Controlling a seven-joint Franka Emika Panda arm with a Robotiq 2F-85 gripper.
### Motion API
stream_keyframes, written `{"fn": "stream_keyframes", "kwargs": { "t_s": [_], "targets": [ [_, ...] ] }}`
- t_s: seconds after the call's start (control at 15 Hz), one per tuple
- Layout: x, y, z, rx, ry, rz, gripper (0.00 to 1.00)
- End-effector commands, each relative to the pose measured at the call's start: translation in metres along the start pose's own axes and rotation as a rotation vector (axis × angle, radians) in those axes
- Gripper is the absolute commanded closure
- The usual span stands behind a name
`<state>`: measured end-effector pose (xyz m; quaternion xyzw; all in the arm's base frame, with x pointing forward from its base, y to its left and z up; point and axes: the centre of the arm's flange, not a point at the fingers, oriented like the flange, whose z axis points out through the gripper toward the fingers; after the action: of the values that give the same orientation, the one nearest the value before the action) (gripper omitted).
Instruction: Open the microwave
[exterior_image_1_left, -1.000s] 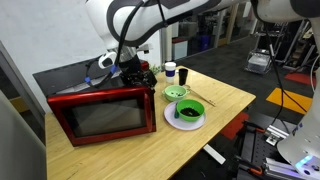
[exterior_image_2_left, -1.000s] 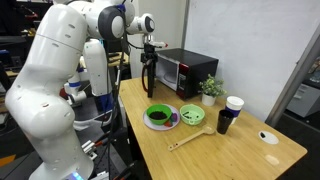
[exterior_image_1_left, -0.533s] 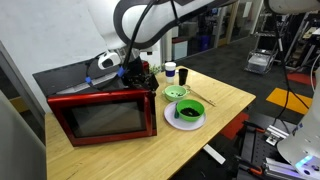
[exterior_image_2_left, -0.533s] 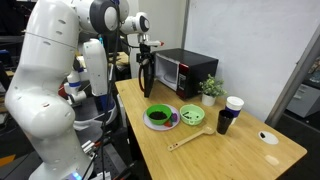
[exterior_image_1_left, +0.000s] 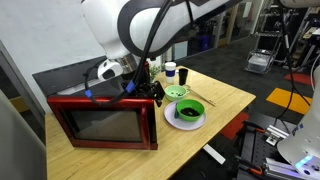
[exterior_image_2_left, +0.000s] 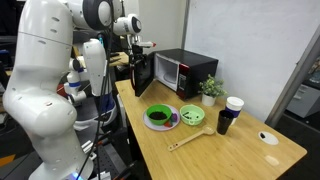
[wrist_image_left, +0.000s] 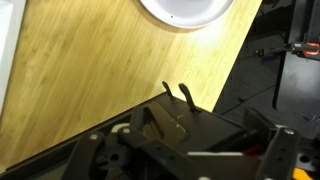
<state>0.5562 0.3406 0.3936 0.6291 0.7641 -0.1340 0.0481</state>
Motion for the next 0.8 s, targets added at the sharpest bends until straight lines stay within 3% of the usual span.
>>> {"fn": "stream_keyframes", "kwargs": {
  "t_s": [0.0,0.33,0.73],
  "targets": [
    [0.022,-0.035,0.002,0.012,-0.035,-0.064,0.0],
    [0.045,-0.056,-0.017,-0.019,-0.029,-0.105,0.0],
    [0.03,-0.071,-0.069,-0.052,0.014,-0.051,0.0]
  ]
}}
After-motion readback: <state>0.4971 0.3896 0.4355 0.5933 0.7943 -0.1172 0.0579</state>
